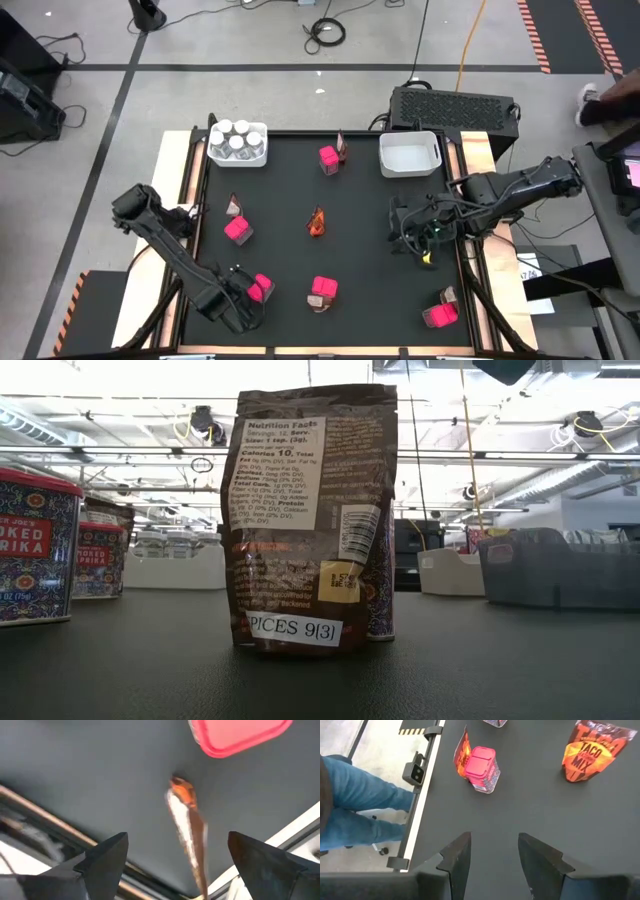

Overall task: Sort spices by type
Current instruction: Put the orange seasoning bag into the right white bin

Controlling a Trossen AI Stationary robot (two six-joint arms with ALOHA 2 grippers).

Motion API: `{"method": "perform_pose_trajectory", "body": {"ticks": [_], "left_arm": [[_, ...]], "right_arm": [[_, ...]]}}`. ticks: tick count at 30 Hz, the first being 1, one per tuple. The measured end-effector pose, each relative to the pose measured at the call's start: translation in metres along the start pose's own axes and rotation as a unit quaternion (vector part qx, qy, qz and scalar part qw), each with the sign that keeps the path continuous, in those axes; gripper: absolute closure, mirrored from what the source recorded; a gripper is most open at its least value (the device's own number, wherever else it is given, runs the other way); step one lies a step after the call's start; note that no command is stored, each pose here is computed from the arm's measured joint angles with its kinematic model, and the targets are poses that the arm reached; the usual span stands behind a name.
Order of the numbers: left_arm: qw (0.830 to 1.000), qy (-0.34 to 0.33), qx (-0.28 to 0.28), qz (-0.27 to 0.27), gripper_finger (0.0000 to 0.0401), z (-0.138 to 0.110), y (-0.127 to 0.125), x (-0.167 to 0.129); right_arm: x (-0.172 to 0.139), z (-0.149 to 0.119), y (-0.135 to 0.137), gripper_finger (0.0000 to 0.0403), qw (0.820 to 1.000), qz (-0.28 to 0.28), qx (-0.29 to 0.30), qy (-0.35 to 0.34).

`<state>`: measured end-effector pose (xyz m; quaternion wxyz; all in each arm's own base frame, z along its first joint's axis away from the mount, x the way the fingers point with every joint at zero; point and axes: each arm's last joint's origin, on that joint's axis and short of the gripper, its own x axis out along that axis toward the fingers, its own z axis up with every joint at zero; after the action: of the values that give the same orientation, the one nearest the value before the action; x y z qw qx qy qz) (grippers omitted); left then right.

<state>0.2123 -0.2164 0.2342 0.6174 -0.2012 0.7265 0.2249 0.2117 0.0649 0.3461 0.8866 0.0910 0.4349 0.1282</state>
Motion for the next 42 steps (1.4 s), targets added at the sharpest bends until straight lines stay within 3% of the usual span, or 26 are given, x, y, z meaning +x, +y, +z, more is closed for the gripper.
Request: {"method": "perform_pose_trajectory", "body": {"ticks": [6, 10, 17, 23, 24, 29, 35, 39, 42], "left_arm": [[1.0, 0.005, -0.014, 0.004, 0.006, -0.003, 0.001, 0.013], [1.0, 0.023, -0.011, 0.005, 0.0097, -0.006, 0.001, 0.015], [1.0, 0.023, -0.003, -0.005, 0.0208, -0.003, 0.0, 0.015], [0.999, 0.027, 0.029, -0.035, 0.0374, 0.018, 0.009, 0.002], [0.998, 0.026, 0.032, -0.042, 0.0386, 0.023, 0.013, -0.002], [0.997, 0.014, 0.032, -0.072, 0.0397, 0.05, 0.042, -0.028], [0.993, -0.019, 0.0, -0.114, 0.0399, 0.073, 0.1, -0.08], [0.984, -0.11, -0.034, -0.135, 0.0399, 0.095, 0.137, -0.118], [0.975, -0.17, -0.02, -0.14, 0.04, 0.132, 0.16, -0.131]], "right_arm": [[0.0, -0.002, 0.004, 0.0243, 1.0, -0.012, -0.011, 0.002], [-0.009, -0.005, 0.003, 0.0243, 0.999, -0.03, -0.024, -0.012], [-0.039, -0.012, 0.001, 0.0243, 0.994, -0.072, -0.026, -0.075], [-0.072, -0.023, -0.003, 0.0243, 0.984, -0.107, -0.007, -0.144], [-0.076, -0.024, -0.004, 0.0243, 0.981, -0.12, -0.005, -0.156], [-0.095, -0.03, -0.006, 0.0243, 0.964, -0.158, 0.009, -0.212], [-0.104, -0.033, -0.009, 0.0243, 0.948, -0.208, 0.019, -0.24], [-0.106, -0.031, -0.013, 0.0243, 0.924, -0.281, 0.021, -0.257], [-0.107, -0.027, -0.018, 0.0243, 0.906, -0.322, 0.042, -0.272]]}}
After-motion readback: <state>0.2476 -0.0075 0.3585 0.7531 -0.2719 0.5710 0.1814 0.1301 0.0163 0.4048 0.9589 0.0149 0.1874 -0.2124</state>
